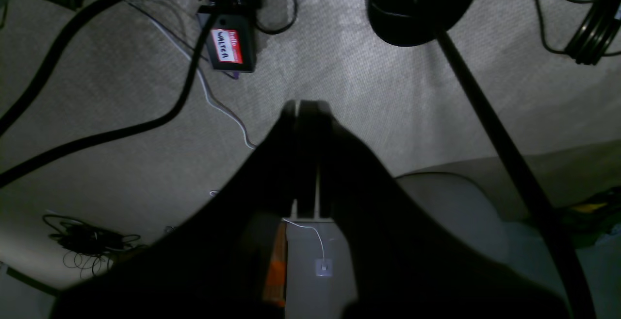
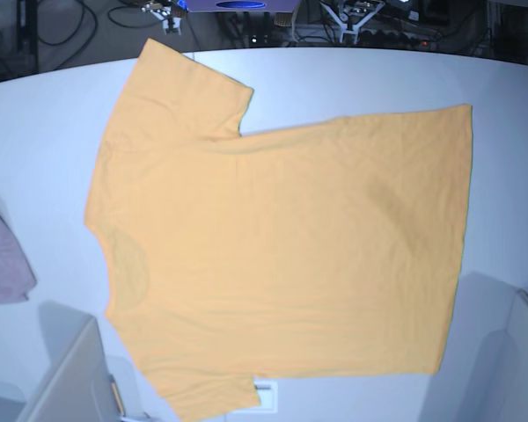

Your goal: Fold the T-shirt properly

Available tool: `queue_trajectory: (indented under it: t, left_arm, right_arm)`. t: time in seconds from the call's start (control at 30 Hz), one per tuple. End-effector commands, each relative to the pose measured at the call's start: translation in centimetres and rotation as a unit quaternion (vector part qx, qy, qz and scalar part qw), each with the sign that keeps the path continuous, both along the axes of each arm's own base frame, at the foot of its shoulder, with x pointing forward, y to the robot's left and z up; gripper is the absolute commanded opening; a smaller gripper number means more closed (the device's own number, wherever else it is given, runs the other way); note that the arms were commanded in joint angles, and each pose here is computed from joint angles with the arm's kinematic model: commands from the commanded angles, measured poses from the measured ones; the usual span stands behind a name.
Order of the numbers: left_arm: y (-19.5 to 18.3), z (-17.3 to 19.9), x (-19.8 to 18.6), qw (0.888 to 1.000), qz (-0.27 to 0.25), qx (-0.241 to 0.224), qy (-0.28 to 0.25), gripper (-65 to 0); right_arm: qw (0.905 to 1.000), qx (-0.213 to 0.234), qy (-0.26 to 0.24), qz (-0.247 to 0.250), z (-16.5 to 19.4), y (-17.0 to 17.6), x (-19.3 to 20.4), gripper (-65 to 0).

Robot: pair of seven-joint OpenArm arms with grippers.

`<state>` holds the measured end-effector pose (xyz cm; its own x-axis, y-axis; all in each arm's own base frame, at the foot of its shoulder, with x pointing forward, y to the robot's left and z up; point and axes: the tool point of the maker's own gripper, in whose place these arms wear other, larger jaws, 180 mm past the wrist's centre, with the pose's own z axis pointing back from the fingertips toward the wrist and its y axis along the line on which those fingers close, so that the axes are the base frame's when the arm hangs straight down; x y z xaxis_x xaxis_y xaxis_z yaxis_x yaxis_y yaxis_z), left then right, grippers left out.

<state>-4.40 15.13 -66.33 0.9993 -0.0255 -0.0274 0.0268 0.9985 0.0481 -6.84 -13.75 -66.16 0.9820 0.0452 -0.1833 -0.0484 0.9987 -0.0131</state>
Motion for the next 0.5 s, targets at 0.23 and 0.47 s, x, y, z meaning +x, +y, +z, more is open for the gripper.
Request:
queue_trajectory:
  t: [0.23, 0.47]
  left_arm:
    - [0.29, 0.05, -0.53, 1.000, 0.001, 0.005, 0.004, -65.0]
    - [0.25, 0.05, -0.62, 1.000, -0.009, 0.004, 0.005, -65.0]
  right_arm:
    - [1.0000, -0.004, 0.004, 0.002, 0.05, -0.32, -0.38, -65.0]
    - [1.0000, -0.004, 0.006, 0.002, 0.07, -0.33, -0.51, -65.0]
